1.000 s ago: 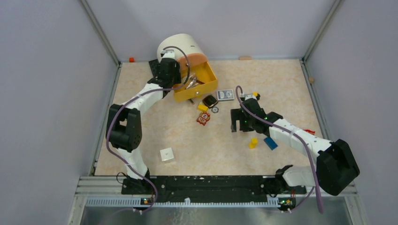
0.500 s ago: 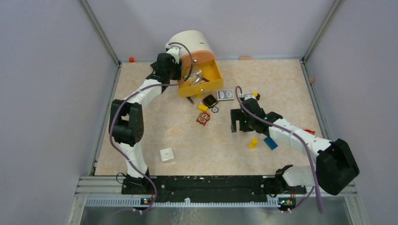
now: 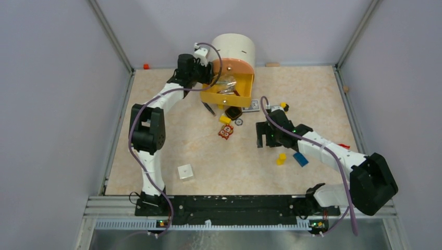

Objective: Organize the makeup
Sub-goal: Move the storage box to the corner of the board.

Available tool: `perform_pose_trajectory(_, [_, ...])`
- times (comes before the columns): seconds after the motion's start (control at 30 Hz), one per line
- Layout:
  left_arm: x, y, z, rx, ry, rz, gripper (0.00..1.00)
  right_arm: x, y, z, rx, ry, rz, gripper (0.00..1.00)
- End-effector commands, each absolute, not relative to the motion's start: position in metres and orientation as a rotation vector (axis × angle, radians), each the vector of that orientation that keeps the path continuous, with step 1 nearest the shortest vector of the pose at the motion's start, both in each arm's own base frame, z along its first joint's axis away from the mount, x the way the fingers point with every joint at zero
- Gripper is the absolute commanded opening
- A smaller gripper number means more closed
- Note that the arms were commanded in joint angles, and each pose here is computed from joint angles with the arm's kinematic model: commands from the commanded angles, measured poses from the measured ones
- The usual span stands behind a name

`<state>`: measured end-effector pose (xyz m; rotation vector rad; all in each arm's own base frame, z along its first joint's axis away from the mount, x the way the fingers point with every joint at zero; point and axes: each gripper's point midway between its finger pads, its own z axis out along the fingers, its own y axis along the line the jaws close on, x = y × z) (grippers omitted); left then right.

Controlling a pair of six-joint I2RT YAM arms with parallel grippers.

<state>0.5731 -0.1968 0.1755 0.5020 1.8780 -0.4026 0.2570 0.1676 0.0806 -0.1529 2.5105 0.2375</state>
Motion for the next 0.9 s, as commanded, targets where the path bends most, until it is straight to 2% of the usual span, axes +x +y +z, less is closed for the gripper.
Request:
perform_pose_trajectory(0.0, [0.573,-0.207,0.202,0.466,1.845,-0.459,0.64,0.267,0.168,0.095,-0.138,2.469,0.236,0.85])
perform_pose_trajectory(0.17, [0.568,-0.205,0.250,0.410,1.805,-0.482,0.77,0.270,0.170,0.105,-0.139,2.446,0.251,0.85])
perform_pose_trajectory(0.27, [0.561,-0.204,0.273,0.380,1.789,-0.512,0.88,0.272,0.173,0.109,-0.141,2.438,0.267,0.85])
perform_pose_trajectory(0.33, [0.556,-0.199,0.286,0.353,1.775,-0.538,0.90,0.272,0.175,0.110,-0.145,2.438,0.277,0.85])
perform_pose_trajectory(0.63, [0.529,-0.150,0.322,0.184,1.682,-0.644,0.91,0.272,0.178,0.111,-0.153,2.439,0.294,0.85])
perform_pose_trajectory(0.87, [0.540,-0.106,0.269,-0.007,1.791,-0.582,0.84,0.272,0.181,0.110,-0.159,2.444,0.309,0.85])
